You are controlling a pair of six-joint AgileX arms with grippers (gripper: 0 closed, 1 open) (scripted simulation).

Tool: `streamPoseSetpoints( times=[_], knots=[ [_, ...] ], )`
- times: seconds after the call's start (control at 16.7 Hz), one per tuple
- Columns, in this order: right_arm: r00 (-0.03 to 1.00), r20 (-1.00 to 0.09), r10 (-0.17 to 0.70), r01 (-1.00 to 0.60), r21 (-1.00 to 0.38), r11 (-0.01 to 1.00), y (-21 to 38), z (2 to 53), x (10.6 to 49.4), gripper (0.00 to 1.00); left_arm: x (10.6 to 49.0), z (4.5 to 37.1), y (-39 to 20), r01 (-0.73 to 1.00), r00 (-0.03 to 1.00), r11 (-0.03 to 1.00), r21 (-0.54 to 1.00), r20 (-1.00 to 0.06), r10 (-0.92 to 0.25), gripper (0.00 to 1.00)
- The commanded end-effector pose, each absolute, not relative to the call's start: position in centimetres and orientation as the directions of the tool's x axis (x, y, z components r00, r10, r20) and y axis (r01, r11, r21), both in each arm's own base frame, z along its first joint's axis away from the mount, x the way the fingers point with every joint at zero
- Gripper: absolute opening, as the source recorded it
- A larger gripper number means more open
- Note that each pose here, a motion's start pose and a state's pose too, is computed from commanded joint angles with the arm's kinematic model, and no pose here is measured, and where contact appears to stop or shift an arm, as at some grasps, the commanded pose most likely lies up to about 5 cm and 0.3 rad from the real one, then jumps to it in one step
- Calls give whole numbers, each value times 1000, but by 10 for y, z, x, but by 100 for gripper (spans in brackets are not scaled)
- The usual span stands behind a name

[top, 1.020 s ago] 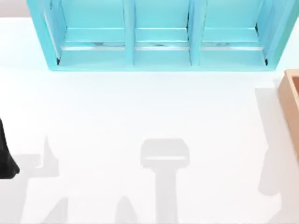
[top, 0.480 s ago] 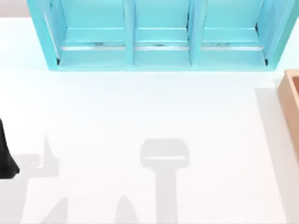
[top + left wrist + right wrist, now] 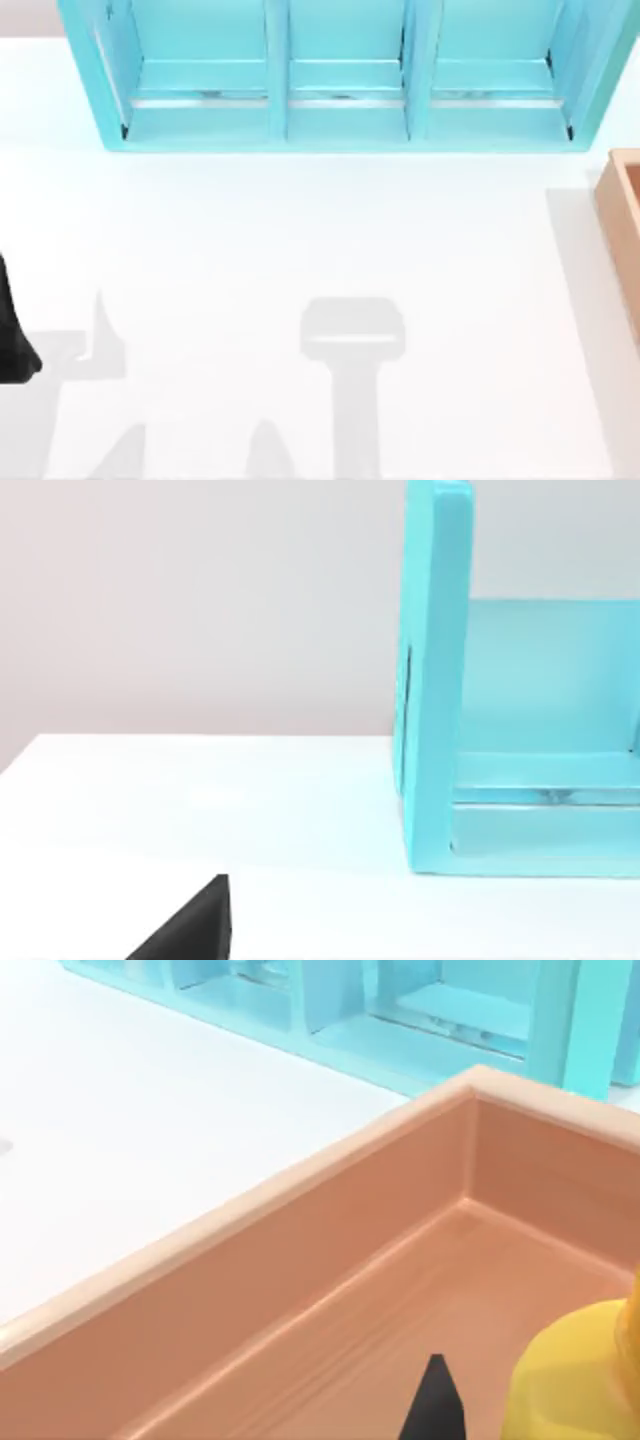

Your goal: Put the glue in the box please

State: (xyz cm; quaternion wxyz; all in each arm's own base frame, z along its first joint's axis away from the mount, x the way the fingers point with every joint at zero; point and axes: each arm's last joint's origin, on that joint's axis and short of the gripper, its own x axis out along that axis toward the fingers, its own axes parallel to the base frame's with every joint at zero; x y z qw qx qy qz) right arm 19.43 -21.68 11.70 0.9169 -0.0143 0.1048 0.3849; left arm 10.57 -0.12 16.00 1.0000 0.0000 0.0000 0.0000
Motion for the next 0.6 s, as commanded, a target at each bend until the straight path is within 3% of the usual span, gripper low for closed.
streamPoseSetpoints(
  times=[0.24,0.6],
  knots=[
    [666,-220,713,-713,93,695,-203,106,203,0,106,160,-1,0,1000,1000,0,0,0,100],
    [700,-222,678,-699,-19,715,-202,99,226,0,106,160,-1,0,1000,1000,0,0,0,100]
  ],
)
